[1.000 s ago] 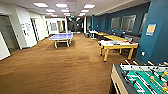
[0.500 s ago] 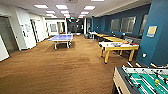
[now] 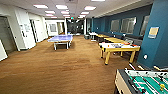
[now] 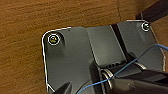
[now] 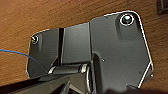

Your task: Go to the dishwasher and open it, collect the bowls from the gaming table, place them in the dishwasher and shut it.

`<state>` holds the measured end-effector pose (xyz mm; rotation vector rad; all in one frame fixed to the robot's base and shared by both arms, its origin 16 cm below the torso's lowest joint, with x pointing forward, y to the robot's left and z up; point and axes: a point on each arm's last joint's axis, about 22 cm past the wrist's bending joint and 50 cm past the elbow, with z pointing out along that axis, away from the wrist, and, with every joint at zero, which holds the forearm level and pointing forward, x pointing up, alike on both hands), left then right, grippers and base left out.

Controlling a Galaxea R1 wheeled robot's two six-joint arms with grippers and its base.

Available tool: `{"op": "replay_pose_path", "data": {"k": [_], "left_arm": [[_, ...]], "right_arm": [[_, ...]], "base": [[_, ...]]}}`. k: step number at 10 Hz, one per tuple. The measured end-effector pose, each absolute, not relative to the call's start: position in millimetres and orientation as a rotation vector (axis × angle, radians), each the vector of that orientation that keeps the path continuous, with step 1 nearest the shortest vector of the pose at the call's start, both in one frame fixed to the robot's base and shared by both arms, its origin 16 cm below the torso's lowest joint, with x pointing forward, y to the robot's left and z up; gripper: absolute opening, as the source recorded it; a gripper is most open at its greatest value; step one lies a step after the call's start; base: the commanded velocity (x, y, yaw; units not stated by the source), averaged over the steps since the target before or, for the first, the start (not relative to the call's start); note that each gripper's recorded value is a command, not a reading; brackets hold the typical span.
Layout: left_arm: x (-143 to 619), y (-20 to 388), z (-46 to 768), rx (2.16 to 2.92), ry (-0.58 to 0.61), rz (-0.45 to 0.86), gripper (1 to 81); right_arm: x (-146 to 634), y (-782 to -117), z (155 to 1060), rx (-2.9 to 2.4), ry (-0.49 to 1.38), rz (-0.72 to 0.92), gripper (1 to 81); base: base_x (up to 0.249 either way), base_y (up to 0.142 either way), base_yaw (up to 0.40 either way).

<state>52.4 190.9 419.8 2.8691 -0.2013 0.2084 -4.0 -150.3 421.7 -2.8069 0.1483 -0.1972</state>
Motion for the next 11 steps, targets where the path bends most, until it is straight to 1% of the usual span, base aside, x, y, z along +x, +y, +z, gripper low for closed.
{"op": "replay_pose_path", "data": {"k": [11], "left_arm": [[52.3, 191.4, 419.8, 2.870, -0.201, 0.209, 81.1]], "right_arm": [[-0.3, -148.8, 422.2, -2.804, 0.148, -0.205, 81.1]], "base": [[0.179, 0.000, 0.000]]}}
